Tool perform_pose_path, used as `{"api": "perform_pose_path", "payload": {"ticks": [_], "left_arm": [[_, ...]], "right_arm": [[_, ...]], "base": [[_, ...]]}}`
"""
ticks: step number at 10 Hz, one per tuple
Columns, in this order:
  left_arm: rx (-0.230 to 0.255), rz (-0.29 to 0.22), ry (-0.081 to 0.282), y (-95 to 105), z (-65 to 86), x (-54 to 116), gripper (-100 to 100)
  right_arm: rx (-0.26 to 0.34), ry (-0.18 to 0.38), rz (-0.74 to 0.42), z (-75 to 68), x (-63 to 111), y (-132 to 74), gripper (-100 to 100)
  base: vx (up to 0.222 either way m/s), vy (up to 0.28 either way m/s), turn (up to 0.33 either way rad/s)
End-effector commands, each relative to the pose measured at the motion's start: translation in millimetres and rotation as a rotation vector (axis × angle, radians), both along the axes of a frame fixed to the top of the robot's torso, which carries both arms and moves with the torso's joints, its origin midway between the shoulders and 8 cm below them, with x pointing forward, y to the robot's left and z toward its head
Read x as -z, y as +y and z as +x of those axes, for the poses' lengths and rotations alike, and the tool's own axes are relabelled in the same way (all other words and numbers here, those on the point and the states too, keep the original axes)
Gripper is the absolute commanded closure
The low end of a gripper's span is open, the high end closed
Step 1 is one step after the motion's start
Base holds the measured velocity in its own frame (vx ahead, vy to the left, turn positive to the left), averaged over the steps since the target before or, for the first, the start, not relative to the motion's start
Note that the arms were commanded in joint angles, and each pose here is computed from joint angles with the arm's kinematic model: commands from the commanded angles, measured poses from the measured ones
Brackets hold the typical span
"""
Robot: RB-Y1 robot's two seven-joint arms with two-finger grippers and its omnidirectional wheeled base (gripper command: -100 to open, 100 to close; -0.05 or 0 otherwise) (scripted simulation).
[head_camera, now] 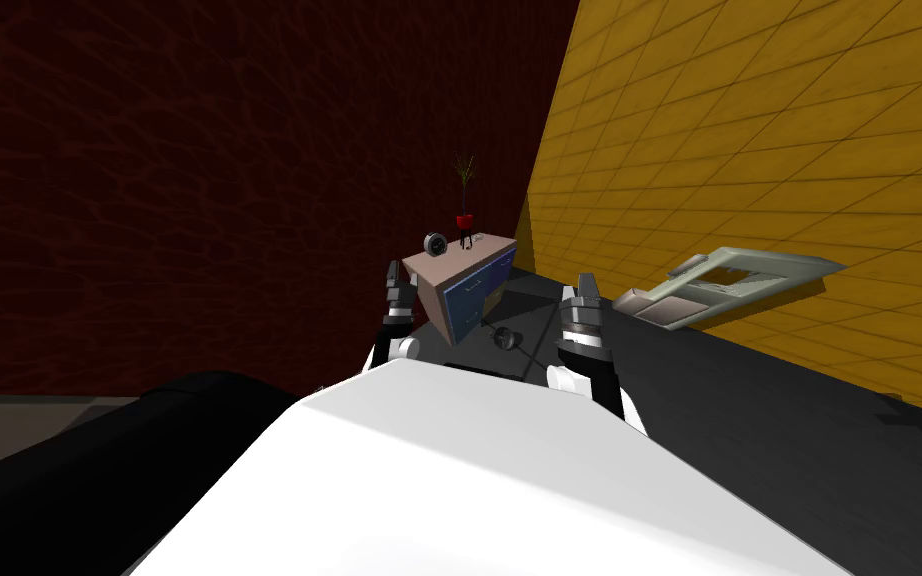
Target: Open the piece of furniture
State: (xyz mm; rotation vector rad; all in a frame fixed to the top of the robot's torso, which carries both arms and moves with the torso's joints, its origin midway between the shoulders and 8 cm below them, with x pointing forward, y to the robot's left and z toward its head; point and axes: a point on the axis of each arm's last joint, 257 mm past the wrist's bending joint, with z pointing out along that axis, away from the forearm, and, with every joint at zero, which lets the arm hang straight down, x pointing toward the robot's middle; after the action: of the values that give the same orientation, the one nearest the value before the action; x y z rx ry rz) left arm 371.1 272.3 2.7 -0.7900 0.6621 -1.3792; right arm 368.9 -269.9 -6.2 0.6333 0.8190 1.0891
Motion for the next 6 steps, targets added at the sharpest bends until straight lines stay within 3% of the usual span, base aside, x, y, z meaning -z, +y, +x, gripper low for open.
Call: {"api": "perform_pose_path", "payload": {"ticks": [1, 6], "left_arm": [[0.000, 0.000, 0.000, 0.0, 0.0, 0.0, 0], [0.000, 0.000, 0.000, 0.0, -0.1, -0.1, 0]], "right_arm": [[0.000, 0.000, 0.000, 0.0, 0.0, 0.0, 0], [0.000, 0.000, 0.000, -0.1, -0.1, 0.0, 0]], "base": [[0.000, 0.000, 0.000], [0.000, 0.000, 0.000]]}}
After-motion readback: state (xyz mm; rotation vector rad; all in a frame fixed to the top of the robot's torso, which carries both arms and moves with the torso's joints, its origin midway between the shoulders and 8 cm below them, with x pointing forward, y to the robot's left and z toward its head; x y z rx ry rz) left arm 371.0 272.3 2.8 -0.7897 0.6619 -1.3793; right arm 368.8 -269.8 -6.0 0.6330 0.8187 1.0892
